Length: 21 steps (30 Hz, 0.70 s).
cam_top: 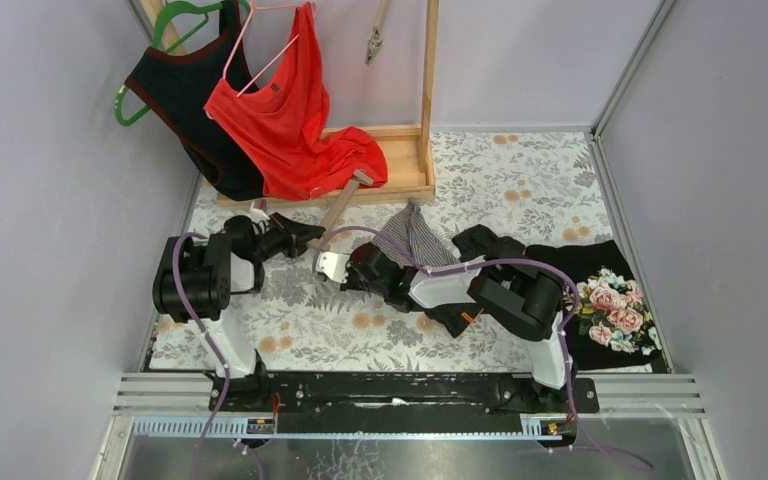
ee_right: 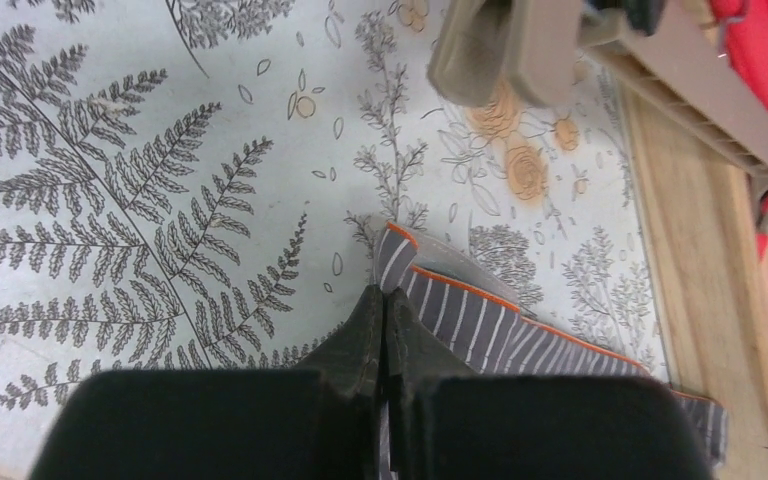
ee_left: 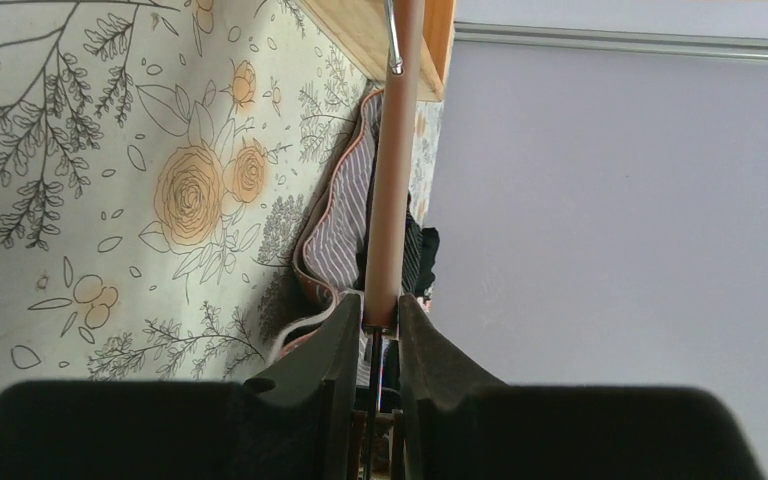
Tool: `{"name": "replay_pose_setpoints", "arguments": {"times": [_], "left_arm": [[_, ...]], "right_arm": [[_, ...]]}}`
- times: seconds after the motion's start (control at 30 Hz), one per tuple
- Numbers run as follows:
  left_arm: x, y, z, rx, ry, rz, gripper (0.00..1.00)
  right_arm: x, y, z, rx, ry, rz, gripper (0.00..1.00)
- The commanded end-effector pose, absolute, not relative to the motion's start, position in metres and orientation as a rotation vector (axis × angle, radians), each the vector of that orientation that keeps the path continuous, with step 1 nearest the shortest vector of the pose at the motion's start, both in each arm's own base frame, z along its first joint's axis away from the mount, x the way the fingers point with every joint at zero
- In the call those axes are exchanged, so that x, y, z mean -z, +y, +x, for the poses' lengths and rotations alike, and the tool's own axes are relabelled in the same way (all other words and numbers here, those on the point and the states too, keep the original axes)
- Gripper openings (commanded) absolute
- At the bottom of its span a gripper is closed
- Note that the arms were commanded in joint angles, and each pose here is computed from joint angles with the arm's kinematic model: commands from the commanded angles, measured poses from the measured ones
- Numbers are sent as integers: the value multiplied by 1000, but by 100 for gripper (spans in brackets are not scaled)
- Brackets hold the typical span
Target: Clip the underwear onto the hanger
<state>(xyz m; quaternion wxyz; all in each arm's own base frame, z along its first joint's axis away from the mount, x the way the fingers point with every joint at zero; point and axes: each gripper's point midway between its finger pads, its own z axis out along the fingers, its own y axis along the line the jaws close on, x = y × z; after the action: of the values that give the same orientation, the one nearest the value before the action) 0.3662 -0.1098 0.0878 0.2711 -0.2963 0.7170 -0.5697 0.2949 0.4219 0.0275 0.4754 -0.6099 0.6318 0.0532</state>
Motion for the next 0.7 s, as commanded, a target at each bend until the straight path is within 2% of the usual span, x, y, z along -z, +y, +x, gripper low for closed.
{"name": "replay_pose_setpoints", "arguments": {"times": [0.0,0.67], "left_arm": [[-76,-105,367,1455,1999,-822,0],[-73,-141,362,1541,2083,-747,0]], "right_arm": [[-79,425,303,-137,1476,-1407,0],[-104,426,310,-80,1416,-1408,0]]}}
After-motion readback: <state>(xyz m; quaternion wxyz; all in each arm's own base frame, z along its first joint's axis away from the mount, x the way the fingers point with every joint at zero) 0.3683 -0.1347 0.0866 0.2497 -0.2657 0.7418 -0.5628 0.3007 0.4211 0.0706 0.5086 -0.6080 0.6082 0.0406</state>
